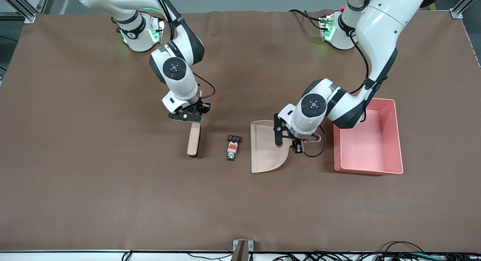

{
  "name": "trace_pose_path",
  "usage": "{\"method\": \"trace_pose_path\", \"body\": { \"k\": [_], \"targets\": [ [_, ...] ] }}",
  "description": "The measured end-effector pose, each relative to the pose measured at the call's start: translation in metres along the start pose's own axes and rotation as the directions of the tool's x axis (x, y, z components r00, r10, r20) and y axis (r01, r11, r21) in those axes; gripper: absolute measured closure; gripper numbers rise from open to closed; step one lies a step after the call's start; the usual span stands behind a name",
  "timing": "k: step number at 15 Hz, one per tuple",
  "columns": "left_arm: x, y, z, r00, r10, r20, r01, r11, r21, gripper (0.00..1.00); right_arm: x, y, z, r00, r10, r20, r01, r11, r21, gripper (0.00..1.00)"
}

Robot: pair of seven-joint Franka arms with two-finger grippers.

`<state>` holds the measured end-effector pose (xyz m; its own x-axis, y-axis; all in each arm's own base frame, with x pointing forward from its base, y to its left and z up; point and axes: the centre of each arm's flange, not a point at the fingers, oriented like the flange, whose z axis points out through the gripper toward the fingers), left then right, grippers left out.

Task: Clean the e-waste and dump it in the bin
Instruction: 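Lift the brush with the right gripper and bring it behind the e-waste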

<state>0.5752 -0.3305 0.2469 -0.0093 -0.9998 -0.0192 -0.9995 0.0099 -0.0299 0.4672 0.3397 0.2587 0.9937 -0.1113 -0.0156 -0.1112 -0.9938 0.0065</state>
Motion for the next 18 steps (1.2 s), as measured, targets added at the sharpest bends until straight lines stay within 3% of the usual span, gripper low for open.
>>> {"method": "trace_pose_path", "body": {
  "k": [4,8,18],
  "targets": [
    [0.013,-0.003,-0.005,1.000,0.017,0.018,-0.016,1.000,-0.007,0.67,-0.001,-0.005,0.010,1.000,-0.007,0.015,0.007,1.000,-0.016,0.74],
    [0.020,-0.007,0.000,0.999,0.039,0.035,-0.039,0.999,-0.002,0.67,-0.004,-0.024,0.010,1.000,-0.014,0.019,0.014,1.000,0.003,0.74],
    [0.027,-0.006,0.003,0.997,0.058,0.040,-0.058,0.998,0.005,0.67,-0.019,-0.132,0.040,0.998,-0.046,0.048,0.044,0.998,0.046,0.74]
  ]
}}
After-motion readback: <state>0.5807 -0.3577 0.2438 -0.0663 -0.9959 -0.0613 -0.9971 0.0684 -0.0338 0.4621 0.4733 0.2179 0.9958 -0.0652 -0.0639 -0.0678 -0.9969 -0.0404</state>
